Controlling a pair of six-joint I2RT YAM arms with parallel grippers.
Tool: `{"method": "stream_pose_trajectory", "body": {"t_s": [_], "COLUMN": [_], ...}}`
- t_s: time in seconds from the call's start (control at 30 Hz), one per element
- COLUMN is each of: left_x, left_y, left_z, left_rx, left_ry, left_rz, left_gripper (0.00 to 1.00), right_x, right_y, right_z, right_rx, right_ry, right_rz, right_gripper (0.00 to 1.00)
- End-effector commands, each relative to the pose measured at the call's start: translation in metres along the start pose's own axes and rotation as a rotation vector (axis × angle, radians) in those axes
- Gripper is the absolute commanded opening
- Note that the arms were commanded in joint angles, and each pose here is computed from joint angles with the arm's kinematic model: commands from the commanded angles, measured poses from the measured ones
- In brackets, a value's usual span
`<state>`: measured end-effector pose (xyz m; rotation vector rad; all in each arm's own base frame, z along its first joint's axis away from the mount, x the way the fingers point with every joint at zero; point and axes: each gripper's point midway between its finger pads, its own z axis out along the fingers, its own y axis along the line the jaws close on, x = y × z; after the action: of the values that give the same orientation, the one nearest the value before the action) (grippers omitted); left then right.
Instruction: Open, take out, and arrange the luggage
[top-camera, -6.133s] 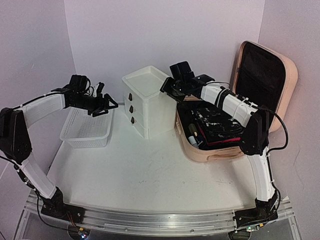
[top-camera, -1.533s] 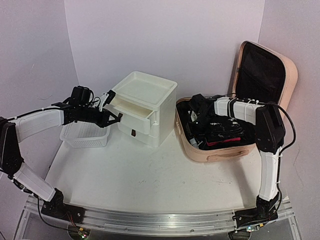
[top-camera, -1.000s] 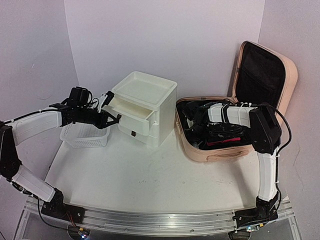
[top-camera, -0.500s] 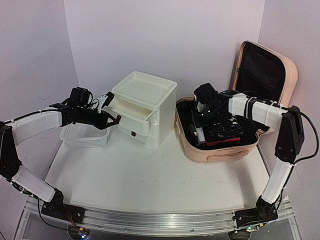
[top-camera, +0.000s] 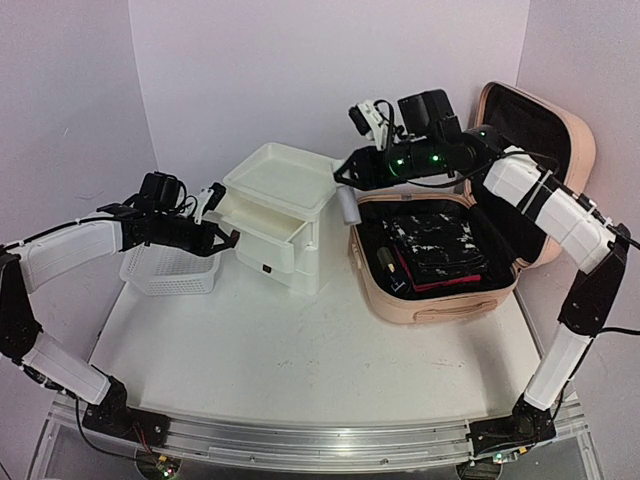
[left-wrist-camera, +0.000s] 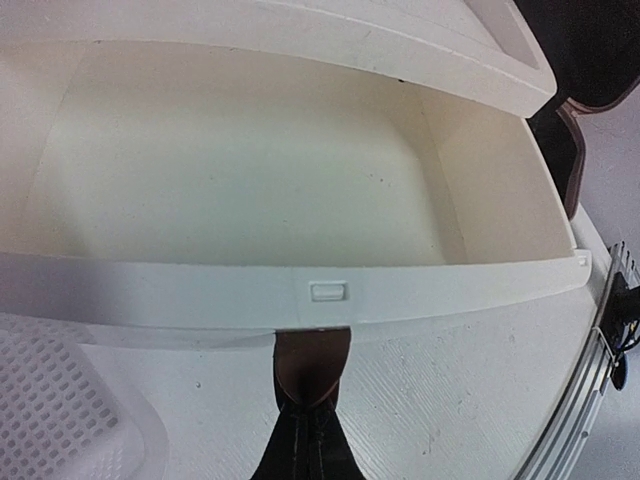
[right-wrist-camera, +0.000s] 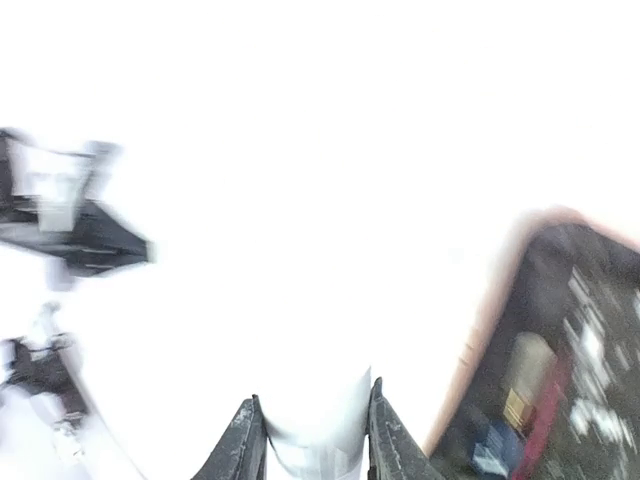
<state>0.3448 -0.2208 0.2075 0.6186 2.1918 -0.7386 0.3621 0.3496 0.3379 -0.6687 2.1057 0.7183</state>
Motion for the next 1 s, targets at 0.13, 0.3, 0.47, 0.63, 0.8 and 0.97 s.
{"method": "stream_pose_trajectory", "body": {"t_s": [0.13, 0.3, 0.47, 0.63, 0.8, 0.97], "left_x": [-0.046, -0.056, -0.052, -0.047, -0.038, -0.043], "left_y": [-0.007, -0.019, -0.018, -0.016, -0.016, -0.016], "left_z": [-0.017, -0.019, -0.016, -0.012, -0.011, -0.013], "left_rx": [-0.021, 0.036, 0.038, 0.038, 0.041, 0.035], "left_ry": [-0.094, -0.11, -0.103, -0.089, -0.075, -0.089], "left_rz": [0.057, 0.084, 0.082, 0.104, 0.102, 0.109], "left_gripper": [0.0, 0.0, 0.0, 0.0, 0.0, 0.0], "right_x": [-0.067, -0.077, -0.075, -0.056, -0.032, -0.008], "right_y": [0.118, 0.125, 0.117, 0.1, 0.092, 0.096], "right_z": [0.012, 0.064, 0.097, 0.123, 0.143, 0.166], "right_rx": [-0.381, -0.338, -0.274, -0.169, -0.154, -0.14], "right_ry": [-0.176, -0.203, -0.217, -0.174, -0.109, -0.06], "right_rz": [-0.196, -0.22, -0.259, -0.347, -0.38, -0.45], "right_gripper": [0.1, 0.09, 0.07, 0.06, 0.07, 0.12]}}
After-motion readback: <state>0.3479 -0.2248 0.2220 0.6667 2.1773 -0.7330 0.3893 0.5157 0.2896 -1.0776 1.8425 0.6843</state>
